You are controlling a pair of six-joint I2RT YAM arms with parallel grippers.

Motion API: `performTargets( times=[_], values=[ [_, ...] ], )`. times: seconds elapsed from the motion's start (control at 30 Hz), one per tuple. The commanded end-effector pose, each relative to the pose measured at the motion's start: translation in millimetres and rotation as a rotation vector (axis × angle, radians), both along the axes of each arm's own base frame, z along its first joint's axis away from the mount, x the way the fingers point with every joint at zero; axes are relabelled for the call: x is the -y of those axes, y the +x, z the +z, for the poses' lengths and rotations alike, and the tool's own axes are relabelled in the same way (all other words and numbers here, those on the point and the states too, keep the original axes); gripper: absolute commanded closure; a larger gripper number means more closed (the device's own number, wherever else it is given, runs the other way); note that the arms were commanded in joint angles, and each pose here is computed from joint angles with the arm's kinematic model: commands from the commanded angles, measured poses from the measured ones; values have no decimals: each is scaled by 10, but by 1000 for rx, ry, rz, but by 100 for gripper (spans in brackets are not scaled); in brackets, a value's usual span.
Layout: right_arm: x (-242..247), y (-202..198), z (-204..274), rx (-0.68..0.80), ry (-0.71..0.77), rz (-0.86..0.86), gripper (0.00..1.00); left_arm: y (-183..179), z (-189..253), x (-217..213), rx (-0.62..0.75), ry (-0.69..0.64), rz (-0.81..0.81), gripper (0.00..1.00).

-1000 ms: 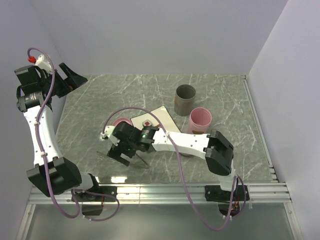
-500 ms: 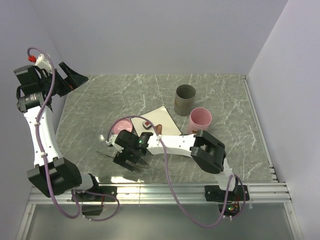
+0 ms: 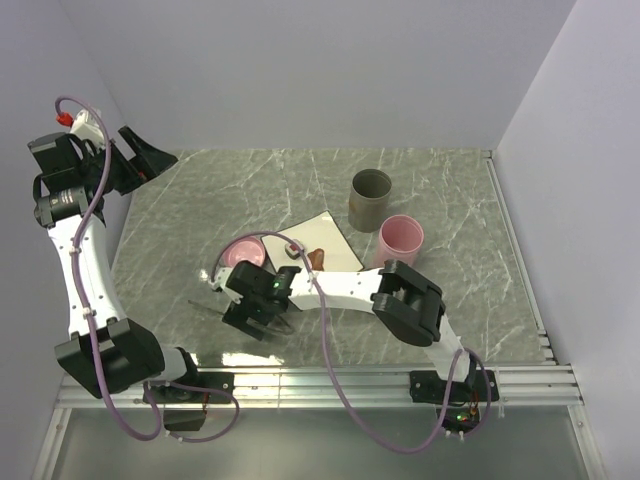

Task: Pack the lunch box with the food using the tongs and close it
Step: Pick up the clamp at the center of the board.

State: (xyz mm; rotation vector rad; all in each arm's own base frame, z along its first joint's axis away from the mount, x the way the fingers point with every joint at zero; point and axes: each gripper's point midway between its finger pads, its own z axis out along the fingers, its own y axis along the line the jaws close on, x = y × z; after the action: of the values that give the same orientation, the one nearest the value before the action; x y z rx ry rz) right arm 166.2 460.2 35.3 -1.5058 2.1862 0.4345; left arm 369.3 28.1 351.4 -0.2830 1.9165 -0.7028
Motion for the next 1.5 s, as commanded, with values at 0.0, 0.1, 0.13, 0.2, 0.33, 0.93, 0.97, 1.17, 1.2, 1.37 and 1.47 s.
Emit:
performTargets(
  times=[0.0, 0.1, 0.13, 0.2, 0.33, 0.93, 0.97, 1.17, 1.2, 1.37, 1.47],
  values=[
    [-99, 53, -112, 10, -5, -18, 4, -51, 143, 30, 64, 27, -17, 1],
    [-117, 139, -78, 46, -6, -46, 4, -54, 135, 26, 69, 29, -15, 1],
    [-132, 148, -44, 50, 2, -47, 3, -59, 135, 34, 71, 31, -17, 1],
    [-141, 136, -13, 40, 23, -70, 3, -61, 129, 22, 73, 36, -12, 1],
    [-207, 167, -41, 49, 34, -76, 4, -55, 114, 20, 67, 30, -14, 1],
    [-371, 240, -270, 42, 45, -83, 2, -21, 115, -4, 73, 14, -12, 1],
    [-377, 208, -281, 27, 48, -73, 2, -26, 118, -2, 73, 14, -12, 1],
    [-257, 221, -193, 43, 40, -87, 0, -61, 151, 2, 81, 16, -11, 1],
    [-239, 220, -178, 40, 50, -89, 0, -65, 155, -3, 82, 19, -9, 1],
    [-170, 220, -185, 44, 42, -100, 0, -70, 198, 13, 91, 12, -14, 1],
    [-169, 209, -193, 38, 37, -105, 0, -71, 214, 13, 92, 10, -11, 1]
  ],
)
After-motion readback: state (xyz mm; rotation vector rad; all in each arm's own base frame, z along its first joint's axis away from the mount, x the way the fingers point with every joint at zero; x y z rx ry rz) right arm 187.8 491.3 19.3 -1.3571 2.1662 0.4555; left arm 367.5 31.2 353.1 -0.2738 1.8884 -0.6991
